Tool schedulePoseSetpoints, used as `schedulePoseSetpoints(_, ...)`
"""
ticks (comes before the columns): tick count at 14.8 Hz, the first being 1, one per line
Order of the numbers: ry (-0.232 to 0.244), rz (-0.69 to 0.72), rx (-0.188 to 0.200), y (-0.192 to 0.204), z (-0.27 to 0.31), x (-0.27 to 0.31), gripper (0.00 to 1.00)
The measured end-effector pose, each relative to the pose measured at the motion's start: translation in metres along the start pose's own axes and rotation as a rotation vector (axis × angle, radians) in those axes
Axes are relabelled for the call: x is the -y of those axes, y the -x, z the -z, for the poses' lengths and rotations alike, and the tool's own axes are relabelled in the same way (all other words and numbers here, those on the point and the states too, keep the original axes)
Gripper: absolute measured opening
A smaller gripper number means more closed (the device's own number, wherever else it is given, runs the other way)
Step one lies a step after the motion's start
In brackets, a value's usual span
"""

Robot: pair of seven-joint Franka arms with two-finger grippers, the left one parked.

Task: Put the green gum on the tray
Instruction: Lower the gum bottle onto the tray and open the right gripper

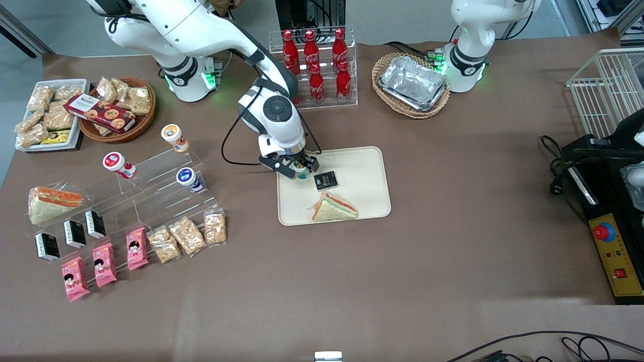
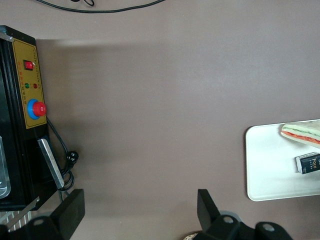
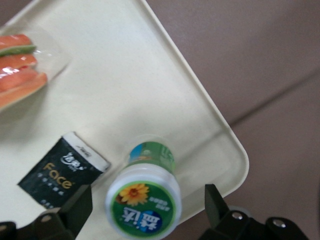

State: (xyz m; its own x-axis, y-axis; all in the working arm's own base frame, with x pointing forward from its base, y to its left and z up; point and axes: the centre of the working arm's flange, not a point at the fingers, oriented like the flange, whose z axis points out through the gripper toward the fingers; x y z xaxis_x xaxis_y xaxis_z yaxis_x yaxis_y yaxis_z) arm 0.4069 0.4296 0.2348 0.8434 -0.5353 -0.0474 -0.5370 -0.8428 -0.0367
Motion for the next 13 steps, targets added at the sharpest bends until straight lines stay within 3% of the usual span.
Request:
schedulePoseSetpoints(5, -0.072, 0.010, -0.042, -0.007, 0.063, 0.021, 1.00)
schedulePoseSetpoints(13, -0.011, 0.174, -0.079, -0.032, 0.230, 0.057, 1.00)
